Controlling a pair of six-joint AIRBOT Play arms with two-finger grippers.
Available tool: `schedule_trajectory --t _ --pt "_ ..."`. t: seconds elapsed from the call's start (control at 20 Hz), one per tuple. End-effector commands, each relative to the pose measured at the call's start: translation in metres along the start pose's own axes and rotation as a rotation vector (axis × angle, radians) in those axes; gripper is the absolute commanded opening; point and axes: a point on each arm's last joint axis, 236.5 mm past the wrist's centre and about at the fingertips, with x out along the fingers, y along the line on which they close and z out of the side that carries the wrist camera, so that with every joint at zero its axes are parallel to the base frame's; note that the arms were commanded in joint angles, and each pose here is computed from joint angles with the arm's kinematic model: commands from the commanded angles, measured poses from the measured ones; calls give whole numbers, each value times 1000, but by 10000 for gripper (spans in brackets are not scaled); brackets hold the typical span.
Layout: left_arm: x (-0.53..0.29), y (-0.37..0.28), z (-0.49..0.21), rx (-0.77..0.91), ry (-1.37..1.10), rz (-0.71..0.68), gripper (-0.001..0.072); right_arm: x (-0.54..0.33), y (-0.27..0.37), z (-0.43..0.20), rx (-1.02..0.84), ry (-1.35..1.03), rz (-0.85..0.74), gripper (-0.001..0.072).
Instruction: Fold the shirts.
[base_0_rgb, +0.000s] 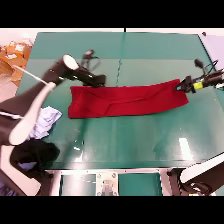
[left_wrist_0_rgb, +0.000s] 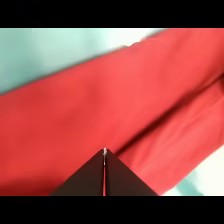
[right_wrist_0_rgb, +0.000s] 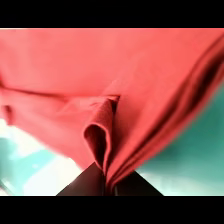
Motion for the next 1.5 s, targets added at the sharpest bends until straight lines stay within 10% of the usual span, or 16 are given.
schedule_trajectory --t 0.0,0.7,0.95,1.45 --pt "85 -76 -25 -39 -44 -169 25 -32 82 -13 -70 5 6 12" --pt "79 -109 -62 54 195 -305 24 -32 184 -42 -236 25 13 12" --pt "-77 20 9 55 245 63 25 8 236 -45 -269 51 70 12" --pt "-262 179 45 -193 -14 295 24 274 387 -89 -383 16 182 12"
